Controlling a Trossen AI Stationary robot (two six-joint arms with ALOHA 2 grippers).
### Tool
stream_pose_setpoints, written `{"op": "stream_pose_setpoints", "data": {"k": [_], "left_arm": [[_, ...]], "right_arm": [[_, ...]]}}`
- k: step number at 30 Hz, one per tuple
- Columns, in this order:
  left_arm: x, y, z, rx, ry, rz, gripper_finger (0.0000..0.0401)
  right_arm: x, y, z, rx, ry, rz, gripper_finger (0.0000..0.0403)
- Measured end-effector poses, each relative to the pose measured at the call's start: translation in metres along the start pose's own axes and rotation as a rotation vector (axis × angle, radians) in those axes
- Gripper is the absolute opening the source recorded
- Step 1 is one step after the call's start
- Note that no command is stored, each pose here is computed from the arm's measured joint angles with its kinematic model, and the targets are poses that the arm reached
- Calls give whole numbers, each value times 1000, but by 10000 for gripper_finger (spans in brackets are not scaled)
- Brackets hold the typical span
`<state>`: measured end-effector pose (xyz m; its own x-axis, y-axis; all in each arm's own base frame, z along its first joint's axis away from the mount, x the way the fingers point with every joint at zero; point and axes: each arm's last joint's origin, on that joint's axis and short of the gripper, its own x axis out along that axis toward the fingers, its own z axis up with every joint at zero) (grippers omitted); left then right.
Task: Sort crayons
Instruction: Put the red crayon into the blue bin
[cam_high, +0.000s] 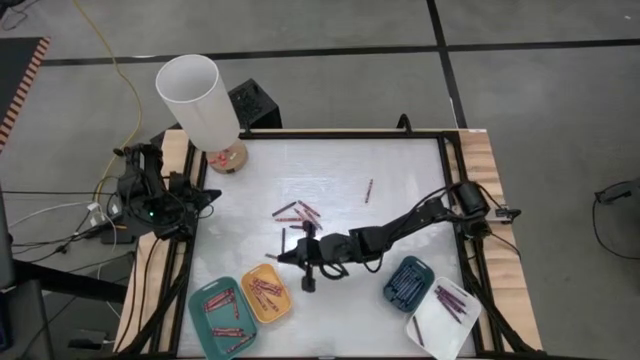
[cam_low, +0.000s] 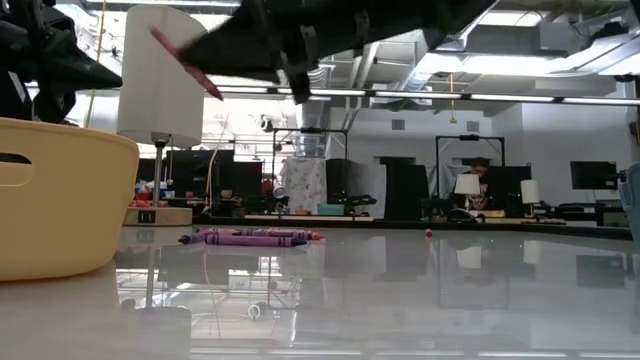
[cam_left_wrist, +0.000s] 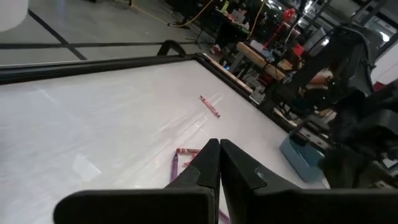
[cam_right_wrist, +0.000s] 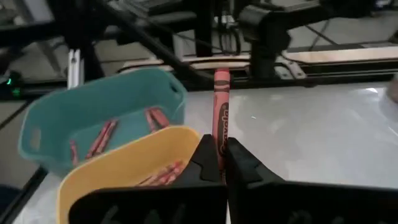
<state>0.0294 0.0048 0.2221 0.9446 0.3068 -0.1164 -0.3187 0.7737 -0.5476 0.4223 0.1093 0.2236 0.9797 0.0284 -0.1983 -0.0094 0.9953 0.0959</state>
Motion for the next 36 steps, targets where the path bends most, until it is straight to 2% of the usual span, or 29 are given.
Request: {"op": "stream_pose_setpoints", "data": {"k": [6,10,15,22,26,30,36], "left_arm": [[1,0,-5,-22,5,1,0],[1,0,-5,-23,5,1,0],[1,0,-5,-23,4,1,0],[1,0,-5,-27,-1,3,0],[1,-2,-4,-51,-4,-2,0],[1,-14,2,-16,-14,-37,0],[-2,-36,22,117,-63,-110,0]], "right_arm": [[12,6,-7,-31,-92,110,4],[30,12,-10,-46,-112,157,4],[63,25,2,-71,-171,276,4],[109,40,14,-135,-89,374,4],[122,45,27,-172,-85,420,4],[126,45,42,-180,-136,460,4],[127,42,48,-195,-170,469,4]]}}
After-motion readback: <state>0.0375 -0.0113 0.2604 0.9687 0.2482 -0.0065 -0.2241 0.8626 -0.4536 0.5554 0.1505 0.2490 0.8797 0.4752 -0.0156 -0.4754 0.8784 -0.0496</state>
